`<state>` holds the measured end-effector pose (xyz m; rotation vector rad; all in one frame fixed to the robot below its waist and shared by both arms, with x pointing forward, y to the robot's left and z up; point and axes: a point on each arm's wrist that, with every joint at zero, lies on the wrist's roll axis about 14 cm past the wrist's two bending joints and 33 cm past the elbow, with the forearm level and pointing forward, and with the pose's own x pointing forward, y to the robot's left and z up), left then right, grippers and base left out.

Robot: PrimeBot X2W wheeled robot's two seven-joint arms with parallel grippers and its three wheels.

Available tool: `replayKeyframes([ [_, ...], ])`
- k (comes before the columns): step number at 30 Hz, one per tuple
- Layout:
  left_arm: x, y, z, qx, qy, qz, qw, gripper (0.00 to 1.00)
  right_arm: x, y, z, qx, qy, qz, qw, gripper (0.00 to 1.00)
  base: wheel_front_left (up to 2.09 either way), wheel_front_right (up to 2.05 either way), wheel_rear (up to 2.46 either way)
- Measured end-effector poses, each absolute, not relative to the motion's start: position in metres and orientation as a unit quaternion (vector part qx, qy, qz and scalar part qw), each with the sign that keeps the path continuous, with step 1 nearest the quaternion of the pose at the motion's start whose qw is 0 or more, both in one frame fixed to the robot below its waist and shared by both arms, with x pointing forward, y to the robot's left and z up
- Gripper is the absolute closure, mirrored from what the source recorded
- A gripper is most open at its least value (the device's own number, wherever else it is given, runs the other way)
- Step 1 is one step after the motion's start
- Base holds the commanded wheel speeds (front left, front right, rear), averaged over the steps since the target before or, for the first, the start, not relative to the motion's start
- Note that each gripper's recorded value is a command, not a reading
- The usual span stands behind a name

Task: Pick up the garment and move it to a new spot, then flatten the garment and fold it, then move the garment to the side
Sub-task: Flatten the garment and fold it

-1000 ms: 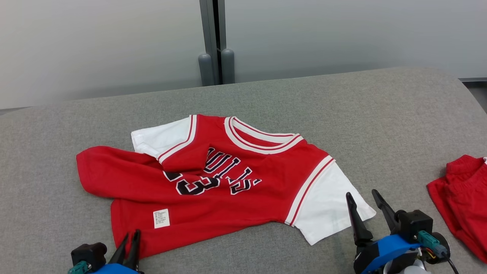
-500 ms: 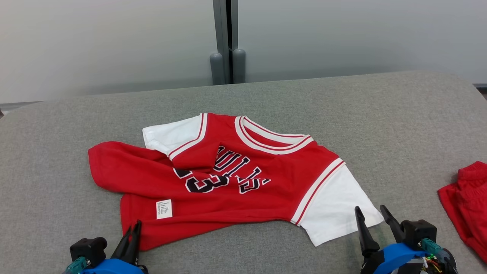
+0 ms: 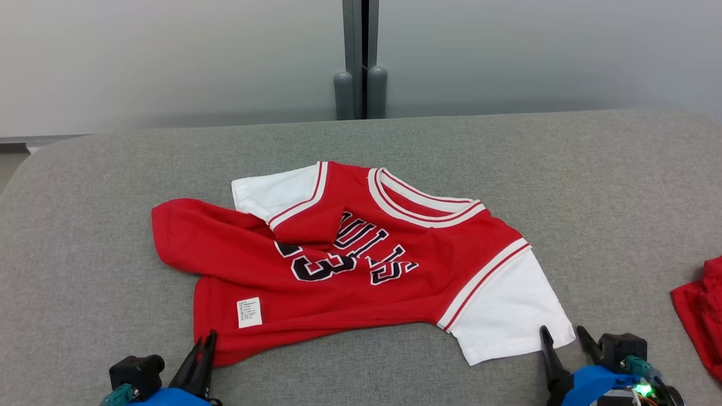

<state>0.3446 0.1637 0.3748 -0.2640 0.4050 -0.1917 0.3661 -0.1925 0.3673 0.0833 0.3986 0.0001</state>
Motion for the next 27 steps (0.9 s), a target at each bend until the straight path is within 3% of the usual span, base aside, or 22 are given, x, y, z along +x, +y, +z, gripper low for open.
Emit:
replayKeyframes([
  [1, 0.344, 0.164, 0.375, -0.130, 0.201, -0.095, 0.966, 1.00, 0.364, -0.190, 0.362, 0.043, 0.208, 0.003, 0.977, 0.00, 0.00, 0.00, 0.00],
  [2, 0.343, 0.165, 0.375, -0.130, 0.201, -0.094, 0.966, 1.00, 0.363, -0.186, 0.358, 0.043, 0.216, 0.009, 0.975, 0.19, 0.00, 0.00, 0.00],
  [3, 0.343, 0.165, 0.375, -0.130, 0.200, -0.094, 0.967, 1.00, 0.364, -0.184, 0.357, 0.045, 0.219, 0.012, 0.975, 0.85, 0.00, 0.00, 0.00],
  [4, 0.343, 0.165, 0.375, -0.130, 0.200, -0.094, 0.967, 1.00, 0.365, -0.182, 0.355, 0.045, 0.223, 0.016, 0.974, 1.00, 0.00, 0.00, 0.00],
  [12, 0.352, 0.169, 0.389, -0.134, 0.175, -0.091, 0.971, 1.00, 0.381, -0.167, 0.373, 0.068, 0.194, 0.032, 0.978, 1.00, 0.00, 0.00, 0.00],
  [19, 0.393, 0.174, 0.463, -0.118, 0.054, -0.107, 0.986, 1.00, 0.425, -0.161, 0.480, 0.114, 0.015, 0.043, 0.992, 1.00, 0.00, 0.00, 0.00],
  [27, 0.427, 0.182, 0.611, -0.066, -0.156, -0.134, 0.976, 1.00, 0.437, -0.169, 0.642, 0.119, -0.216, 0.059, 0.967, 1.00, 0.00, 0.00, 0.00],
])
